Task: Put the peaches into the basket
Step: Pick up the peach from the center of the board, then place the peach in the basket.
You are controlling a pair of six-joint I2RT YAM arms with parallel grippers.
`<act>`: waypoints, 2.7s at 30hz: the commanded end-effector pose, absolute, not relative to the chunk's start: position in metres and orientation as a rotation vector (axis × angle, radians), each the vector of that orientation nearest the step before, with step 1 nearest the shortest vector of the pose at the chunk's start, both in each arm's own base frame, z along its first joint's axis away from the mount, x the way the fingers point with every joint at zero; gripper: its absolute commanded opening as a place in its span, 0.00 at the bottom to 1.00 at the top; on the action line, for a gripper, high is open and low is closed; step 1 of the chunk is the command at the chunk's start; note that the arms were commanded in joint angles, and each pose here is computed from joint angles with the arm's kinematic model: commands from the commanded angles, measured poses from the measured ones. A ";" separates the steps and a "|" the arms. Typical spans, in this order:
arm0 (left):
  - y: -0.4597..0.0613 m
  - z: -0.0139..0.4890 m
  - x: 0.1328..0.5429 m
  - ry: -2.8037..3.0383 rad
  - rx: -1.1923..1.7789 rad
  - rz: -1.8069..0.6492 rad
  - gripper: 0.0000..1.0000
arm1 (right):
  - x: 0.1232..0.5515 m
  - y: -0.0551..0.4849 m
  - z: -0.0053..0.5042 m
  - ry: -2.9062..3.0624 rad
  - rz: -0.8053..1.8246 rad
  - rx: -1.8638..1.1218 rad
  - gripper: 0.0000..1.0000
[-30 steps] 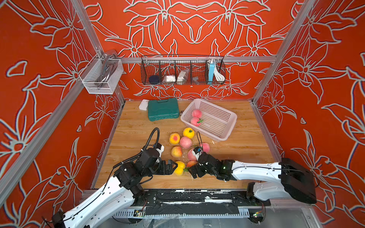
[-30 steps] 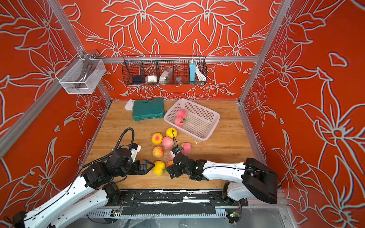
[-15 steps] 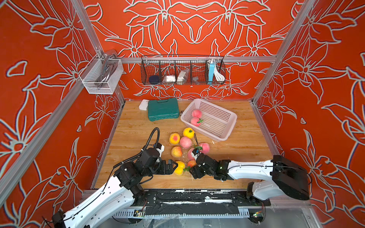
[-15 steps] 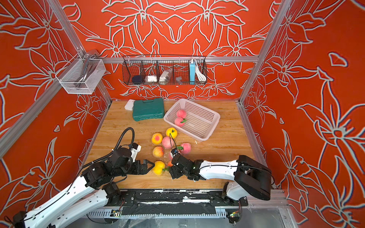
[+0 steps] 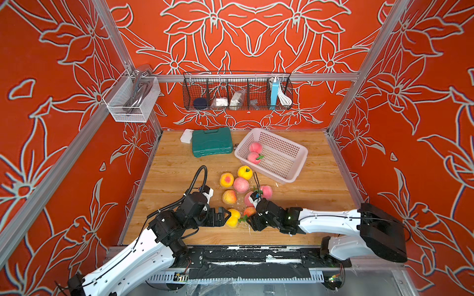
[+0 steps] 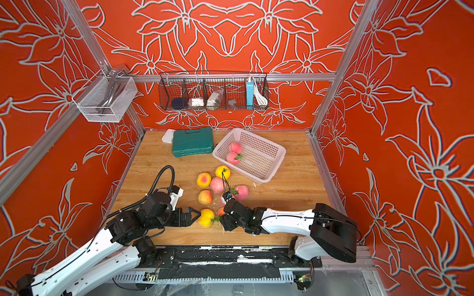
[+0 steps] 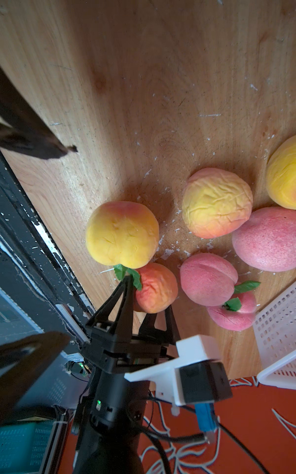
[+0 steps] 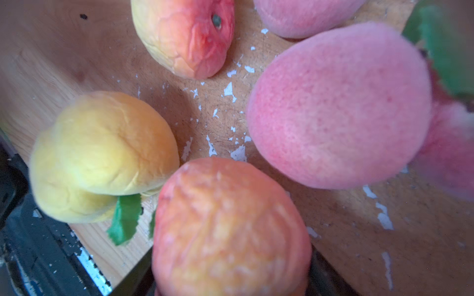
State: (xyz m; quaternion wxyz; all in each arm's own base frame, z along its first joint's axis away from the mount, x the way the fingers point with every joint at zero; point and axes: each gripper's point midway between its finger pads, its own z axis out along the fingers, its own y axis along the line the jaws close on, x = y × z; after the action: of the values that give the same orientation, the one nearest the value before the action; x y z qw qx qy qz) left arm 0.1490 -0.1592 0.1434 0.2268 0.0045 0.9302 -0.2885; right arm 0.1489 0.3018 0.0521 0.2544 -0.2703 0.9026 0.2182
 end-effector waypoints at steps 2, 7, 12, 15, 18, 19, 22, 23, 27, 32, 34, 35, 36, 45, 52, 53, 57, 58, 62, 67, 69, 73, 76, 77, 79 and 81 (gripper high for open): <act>-0.160 0.149 0.154 2.539 0.019 -0.784 0.99 | 0.148 0.288 0.060 2.443 0.524 -0.757 0.65; -0.162 0.151 0.159 2.544 0.030 -0.762 0.99 | 0.148 0.275 0.084 2.419 0.493 -0.757 0.65; -0.167 0.159 0.167 2.536 0.060 -0.740 0.99 | 0.153 0.263 0.119 2.362 0.497 -0.732 0.65; -0.172 0.165 0.174 2.530 0.090 -0.723 0.99 | 0.161 0.255 0.137 2.362 0.492 -0.720 0.66; -0.177 0.172 0.182 2.523 0.127 -0.703 0.99 | 0.173 0.246 0.157 2.352 0.483 -0.703 0.65; -0.180 0.176 0.185 2.520 0.140 -0.699 0.99 | 0.178 0.243 0.163 2.346 0.482 -0.698 0.66; -0.185 0.183 0.190 2.516 0.182 -0.684 0.99 | 0.197 0.236 0.183 2.326 0.487 -0.675 0.66; -0.186 0.185 0.192 2.516 0.192 -0.675 0.99 | 0.205 0.234 0.189 2.322 0.484 -0.670 0.66; -0.190 0.190 0.202 2.507 0.216 -0.660 0.99 | 0.236 0.230 0.206 2.308 0.468 -0.666 0.66; -0.203 0.187 0.219 2.547 0.242 -0.678 0.99 | 0.275 0.237 0.216 2.315 0.462 -0.686 0.66; -0.207 0.189 0.227 2.546 0.251 -0.672 0.99 | 0.291 0.237 0.219 2.317 0.470 -0.676 0.66; -0.209 0.190 0.231 2.541 0.261 -0.671 0.99 | 0.300 0.236 0.220 2.318 0.473 -0.668 0.66; -0.211 0.192 0.235 2.535 0.268 -0.672 0.99 | 0.308 0.234 0.218 2.328 0.473 -0.657 0.66; -0.232 0.205 0.275 2.493 0.363 -0.622 0.99 | 0.383 0.212 0.199 2.387 0.488 -0.521 0.66; -0.261 0.207 0.301 2.492 0.382 -0.680 0.99 | 0.435 0.194 0.175 2.424 0.508 -0.420 0.66; -0.264 0.207 0.305 2.498 0.385 -0.681 0.99 | 0.441 0.192 0.171 2.428 0.509 -0.413 0.66; -0.272 0.210 0.315 2.489 0.396 -0.688 0.99 | 0.458 0.189 0.158 2.450 0.491 -0.402 0.67; -0.273 0.212 0.318 2.483 0.398 -0.686 0.99 | 0.463 0.189 0.154 2.454 0.480 -0.398 0.66; -0.276 0.217 0.325 2.472 0.401 -0.689 0.99 | 0.478 0.185 0.139 2.475 0.459 -0.351 0.66; -0.276 0.216 0.326 2.475 0.390 -0.697 0.99 | 0.493 0.186 0.122 2.488 0.441 -0.304 0.66; -0.274 0.216 0.326 2.474 0.389 -0.691 0.99 | 0.497 0.185 0.116 2.495 0.424 -0.292 0.66; -0.268 0.217 0.325 2.469 0.381 -0.684 0.99 | 0.503 0.183 0.108 2.498 0.404 -0.273 0.66; -0.265 0.218 0.325 2.466 0.373 -0.682 0.99 | 0.505 0.181 0.101 2.515 0.382 -0.272 0.67; -0.265 0.218 0.325 2.466 0.373 -0.685 0.99 | 0.506 0.180 0.099 2.518 0.376 -0.270 0.67; -0.263 0.218 0.325 2.464 0.368 -0.685 0.99 | 0.507 0.180 0.094 2.527 0.368 -0.265 0.67; -0.262 0.217 0.324 2.468 0.362 -0.686 0.99 | 0.508 0.181 0.091 2.533 0.372 -0.263 0.67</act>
State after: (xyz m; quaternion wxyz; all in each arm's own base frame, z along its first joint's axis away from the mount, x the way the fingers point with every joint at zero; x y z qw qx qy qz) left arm 0.3263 -0.2649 0.2084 0.2622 0.1297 0.9235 -0.2482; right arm 0.4979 0.1841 0.0952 0.2760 -0.1094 0.9433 0.1486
